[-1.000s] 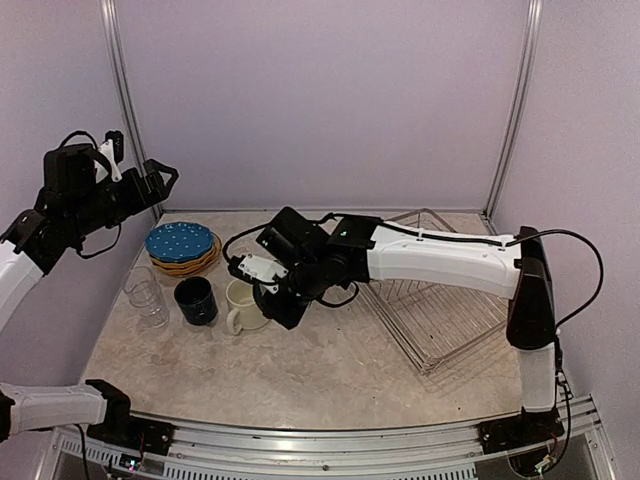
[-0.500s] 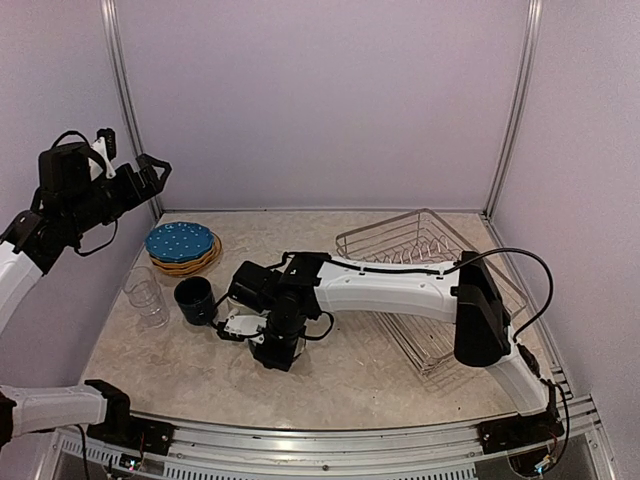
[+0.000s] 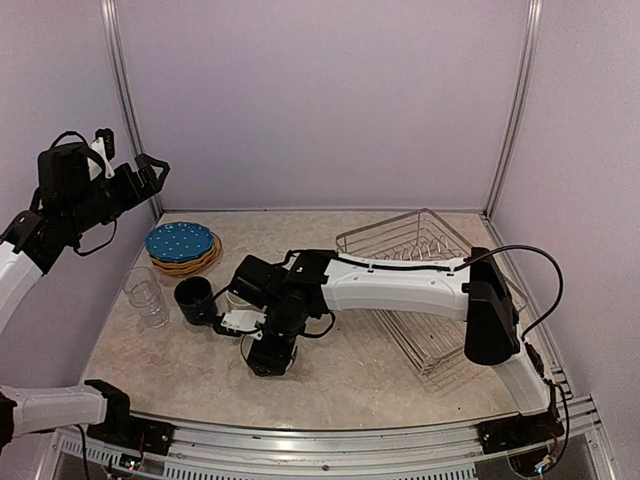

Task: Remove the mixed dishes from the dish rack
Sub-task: Place the bowl at the center of the board, then reset both arms

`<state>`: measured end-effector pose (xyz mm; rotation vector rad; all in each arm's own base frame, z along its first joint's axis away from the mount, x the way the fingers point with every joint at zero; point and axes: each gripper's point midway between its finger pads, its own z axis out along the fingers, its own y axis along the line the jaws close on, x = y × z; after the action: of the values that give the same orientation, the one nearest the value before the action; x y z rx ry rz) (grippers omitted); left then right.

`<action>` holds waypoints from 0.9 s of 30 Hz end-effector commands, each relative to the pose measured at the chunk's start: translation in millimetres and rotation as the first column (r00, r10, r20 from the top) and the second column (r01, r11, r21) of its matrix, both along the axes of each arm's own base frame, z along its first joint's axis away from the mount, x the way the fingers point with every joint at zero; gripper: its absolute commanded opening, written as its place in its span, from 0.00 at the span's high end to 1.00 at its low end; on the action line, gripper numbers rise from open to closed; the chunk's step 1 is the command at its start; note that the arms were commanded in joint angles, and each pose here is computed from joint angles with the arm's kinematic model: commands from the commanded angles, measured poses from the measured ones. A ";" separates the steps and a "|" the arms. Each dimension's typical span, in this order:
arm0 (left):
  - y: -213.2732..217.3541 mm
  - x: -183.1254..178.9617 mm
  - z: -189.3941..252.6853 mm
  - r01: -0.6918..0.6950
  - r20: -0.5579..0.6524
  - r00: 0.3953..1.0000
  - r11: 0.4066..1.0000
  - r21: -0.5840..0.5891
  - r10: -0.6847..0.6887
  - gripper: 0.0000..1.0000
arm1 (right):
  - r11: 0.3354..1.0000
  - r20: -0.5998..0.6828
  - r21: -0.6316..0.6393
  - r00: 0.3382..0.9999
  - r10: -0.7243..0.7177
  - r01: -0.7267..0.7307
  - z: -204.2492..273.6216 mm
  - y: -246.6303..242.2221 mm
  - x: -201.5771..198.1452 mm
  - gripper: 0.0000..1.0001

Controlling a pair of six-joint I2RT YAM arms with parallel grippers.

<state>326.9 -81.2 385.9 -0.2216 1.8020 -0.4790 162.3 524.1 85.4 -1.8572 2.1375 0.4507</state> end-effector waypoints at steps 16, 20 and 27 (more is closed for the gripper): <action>-19.0 -27.6 50.2 0.159 0.148 0.976 0.987 0.003 -0.158 0.01 | 0.508 0.289 0.719 0.461 -0.839 0.475 282.5 -217.3 153.3 0.00; -17.6 -34.3 62.7 0.163 0.178 0.971 0.987 0.002 -0.160 0.01 | 0.397 0.288 0.816 0.301 -0.909 0.420 333.6 -270.3 145.1 0.00; -7.3 -48.8 93.3 0.127 0.252 0.959 0.992 0.013 -0.126 0.01 | 0.289 0.239 0.923 0.210 -0.948 0.254 389.4 -333.3 107.5 0.00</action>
<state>293.0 -96.0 453.2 -0.0648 1.6378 -0.6027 283.8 223.8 442.3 -0.3510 1.5722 0.1274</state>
